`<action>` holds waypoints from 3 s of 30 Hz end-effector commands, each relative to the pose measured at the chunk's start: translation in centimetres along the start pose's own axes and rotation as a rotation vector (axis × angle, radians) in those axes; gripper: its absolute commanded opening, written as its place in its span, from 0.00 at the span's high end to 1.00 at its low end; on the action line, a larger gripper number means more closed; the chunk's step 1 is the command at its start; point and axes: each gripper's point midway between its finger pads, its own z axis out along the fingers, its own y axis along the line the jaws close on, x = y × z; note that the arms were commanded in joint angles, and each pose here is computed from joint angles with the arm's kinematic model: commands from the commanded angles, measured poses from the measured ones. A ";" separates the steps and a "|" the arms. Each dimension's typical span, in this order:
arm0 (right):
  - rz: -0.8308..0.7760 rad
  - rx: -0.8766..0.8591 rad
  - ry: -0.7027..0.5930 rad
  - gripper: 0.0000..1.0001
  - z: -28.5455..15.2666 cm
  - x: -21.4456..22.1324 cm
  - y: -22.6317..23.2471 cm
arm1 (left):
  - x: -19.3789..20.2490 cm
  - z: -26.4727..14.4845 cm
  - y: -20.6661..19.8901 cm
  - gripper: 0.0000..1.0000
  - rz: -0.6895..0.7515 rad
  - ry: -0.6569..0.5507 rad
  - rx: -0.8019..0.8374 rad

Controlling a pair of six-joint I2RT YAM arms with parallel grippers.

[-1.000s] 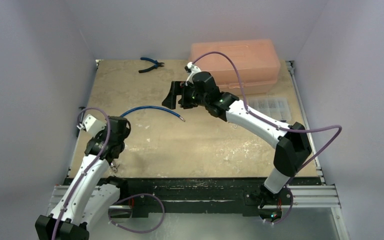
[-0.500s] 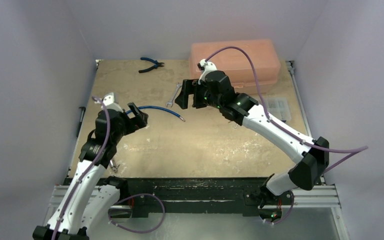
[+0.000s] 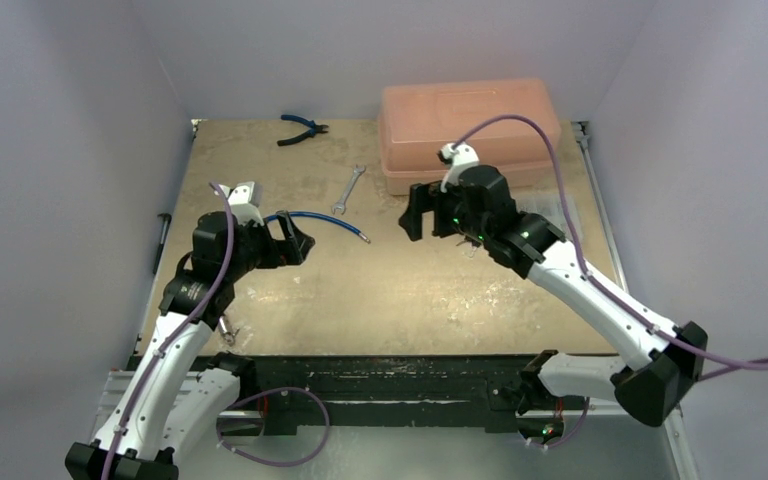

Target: Unlock with the key

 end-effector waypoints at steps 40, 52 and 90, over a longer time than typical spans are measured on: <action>0.407 0.608 0.082 0.20 12.3 6.2 -20.5 | -2.1 -1.4 -2.3 0.01 0.080 -0.099 0.109; 0.429 0.636 0.156 0.30 14.0 9.1 -21.3 | -2.1 -1.4 -1.9 0.01 0.076 -0.100 0.089; 0.824 0.618 0.028 1.00 8.1 9.5 -12.9 | -2.6 -1.8 -1.2 0.03 0.068 -0.130 0.045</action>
